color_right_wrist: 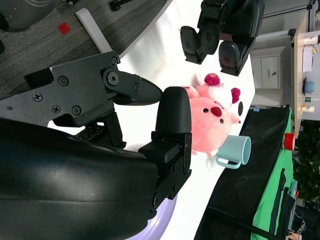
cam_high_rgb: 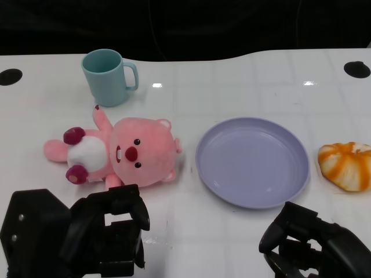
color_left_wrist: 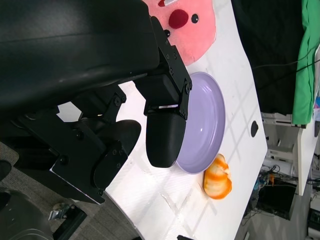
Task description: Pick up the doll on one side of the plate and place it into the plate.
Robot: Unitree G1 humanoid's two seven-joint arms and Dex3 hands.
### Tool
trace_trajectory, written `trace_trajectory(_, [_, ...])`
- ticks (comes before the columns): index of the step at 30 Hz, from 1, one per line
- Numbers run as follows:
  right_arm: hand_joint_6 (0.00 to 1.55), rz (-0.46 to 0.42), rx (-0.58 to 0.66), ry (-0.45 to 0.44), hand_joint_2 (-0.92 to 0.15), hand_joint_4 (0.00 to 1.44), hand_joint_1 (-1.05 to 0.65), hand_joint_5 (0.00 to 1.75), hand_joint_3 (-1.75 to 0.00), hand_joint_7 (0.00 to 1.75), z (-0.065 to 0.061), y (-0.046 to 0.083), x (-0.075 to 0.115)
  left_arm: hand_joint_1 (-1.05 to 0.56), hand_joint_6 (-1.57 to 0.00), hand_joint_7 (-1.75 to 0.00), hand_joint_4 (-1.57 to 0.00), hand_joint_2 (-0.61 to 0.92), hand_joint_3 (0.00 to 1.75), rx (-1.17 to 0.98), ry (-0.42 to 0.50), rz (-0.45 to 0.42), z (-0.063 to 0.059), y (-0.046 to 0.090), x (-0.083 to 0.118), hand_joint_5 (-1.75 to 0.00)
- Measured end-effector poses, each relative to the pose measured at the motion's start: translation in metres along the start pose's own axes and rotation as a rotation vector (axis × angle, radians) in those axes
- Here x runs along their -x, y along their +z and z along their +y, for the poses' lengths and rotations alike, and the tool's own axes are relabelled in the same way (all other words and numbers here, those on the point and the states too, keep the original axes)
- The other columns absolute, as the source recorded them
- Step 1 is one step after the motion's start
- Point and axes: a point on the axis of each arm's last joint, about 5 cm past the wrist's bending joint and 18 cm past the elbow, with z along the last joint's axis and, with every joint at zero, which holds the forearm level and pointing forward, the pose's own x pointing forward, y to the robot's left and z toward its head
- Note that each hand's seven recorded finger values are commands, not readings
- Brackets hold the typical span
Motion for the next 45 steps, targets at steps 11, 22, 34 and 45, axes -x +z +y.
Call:
trace_trajectory(11, [0.46, 0.000, -0.003, -0.001, -0.84, 0.65, -0.24, 1.75, -0.66, 1.65, 0.0011, -0.0001, -0.0004, -0.03, -0.81, -1.67, -0.90, 0.42, 1.46, 0.000, 0.005, -0.001, 0.0010, 0.0003, 0.0003, -1.75])
trace_trajectory(22, [0.46, 0.000, -0.003, 0.000, -0.84, 0.65, -0.25, 1.75, -0.65, 1.65, 0.0012, -0.0001, -0.0004, -0.03, -0.81, -1.67, -0.90, 0.41, 1.48, -0.002, 0.005, -0.002, 0.0012, 0.0005, 0.0002, -1.75])
trace_trajectory(34, [0.46, -0.003, -0.001, 0.001, -0.84, 0.66, -0.23, 1.75, -0.65, 1.65, 0.0010, 0.0003, -0.0009, -0.01, -0.78, -1.65, -0.88, 0.42, 1.47, -0.005, 0.006, -0.012, 0.0014, 0.0008, 0.0002, -1.75])
trace_trajectory(45, [0.46, -0.011, 0.002, 0.004, -0.84, 0.66, -0.24, 1.75, -0.66, 1.65, 0.0009, 0.0012, -0.0029, -0.08, -0.77, -1.12, -0.73, 0.43, 1.27, -0.003, 0.036, -0.063, 0.0071, 0.0018, 0.0003, -1.45])
